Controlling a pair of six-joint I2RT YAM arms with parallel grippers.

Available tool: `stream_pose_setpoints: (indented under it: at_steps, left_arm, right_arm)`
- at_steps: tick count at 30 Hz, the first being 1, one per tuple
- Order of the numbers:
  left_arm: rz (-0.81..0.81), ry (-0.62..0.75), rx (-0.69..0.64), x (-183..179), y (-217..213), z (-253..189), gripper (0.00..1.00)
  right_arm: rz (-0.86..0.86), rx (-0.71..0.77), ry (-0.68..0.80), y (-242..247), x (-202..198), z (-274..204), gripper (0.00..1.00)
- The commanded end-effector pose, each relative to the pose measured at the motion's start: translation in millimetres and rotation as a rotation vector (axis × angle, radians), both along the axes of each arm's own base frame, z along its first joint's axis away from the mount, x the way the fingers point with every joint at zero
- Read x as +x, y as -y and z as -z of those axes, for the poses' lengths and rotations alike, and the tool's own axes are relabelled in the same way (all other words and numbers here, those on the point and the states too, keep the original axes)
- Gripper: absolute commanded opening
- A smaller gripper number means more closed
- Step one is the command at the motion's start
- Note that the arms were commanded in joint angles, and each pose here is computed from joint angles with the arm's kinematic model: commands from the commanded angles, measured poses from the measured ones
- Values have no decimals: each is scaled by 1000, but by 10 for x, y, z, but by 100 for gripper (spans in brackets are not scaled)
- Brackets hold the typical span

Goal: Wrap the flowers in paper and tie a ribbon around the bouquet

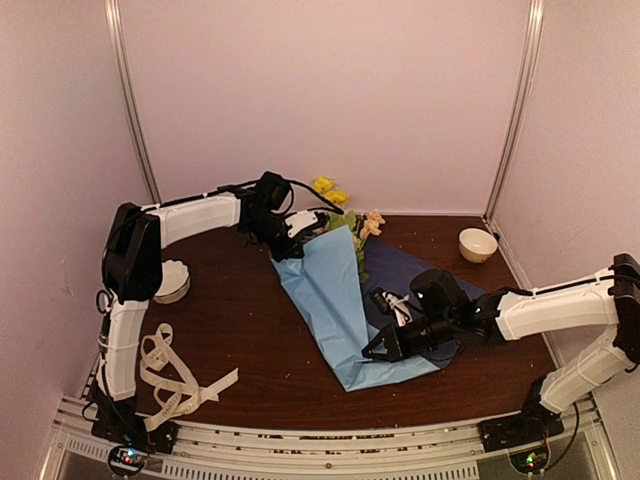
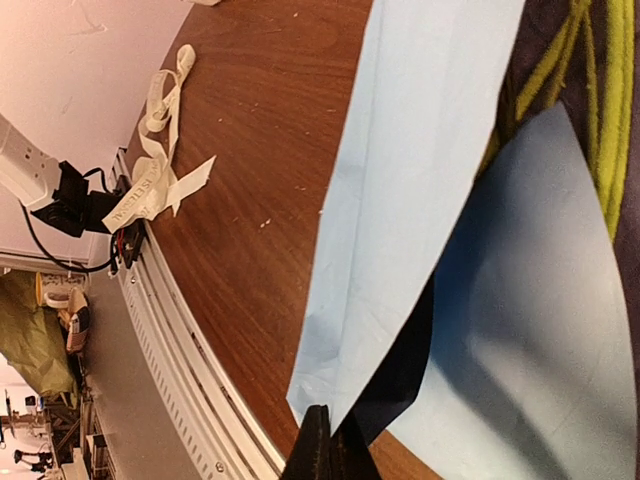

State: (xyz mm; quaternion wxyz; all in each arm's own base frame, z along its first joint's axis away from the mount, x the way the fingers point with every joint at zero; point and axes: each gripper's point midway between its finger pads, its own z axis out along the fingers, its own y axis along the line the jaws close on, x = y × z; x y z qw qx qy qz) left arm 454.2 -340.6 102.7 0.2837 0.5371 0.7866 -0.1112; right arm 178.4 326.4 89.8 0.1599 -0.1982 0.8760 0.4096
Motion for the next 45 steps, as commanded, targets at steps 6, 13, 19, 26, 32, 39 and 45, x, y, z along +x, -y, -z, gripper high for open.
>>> stream_pose_setpoints:
  at_steps: [6, 13, 19, 26, 32, 39, 45]
  left_arm:
    - [-125, 219, 76, 461, -160, -319, 0]
    - [-144, 220, 216, 466, -153, 71, 0]
    - [-259, 296, 264, 693, -265, -67, 0]
    - [-325, 305, 141, 638, -269, -736, 65]
    - [-355, 160, -88, 343, -428, -1063, 88]
    - [-411, -77, -297, -66, -490, -466, 86]
    - [-487, -209, -342, -34, -479, 63, 87]
  right_arm:
    - [-84, -101, -83, 159, -323, 157, 0]
    - [50, -169, -109, 392, -123, 619, 0]
    - [48, -241, -149, 476, -161, 952, 0]
    - [52, -242, -140, 439, -110, 919, 0]
    - [43, -246, -126, 426, -87, 881, 0]
    - [38, -236, -117, 394, -64, 857, 0]
    - [31, -229, -111, 380, -63, 851, 0]
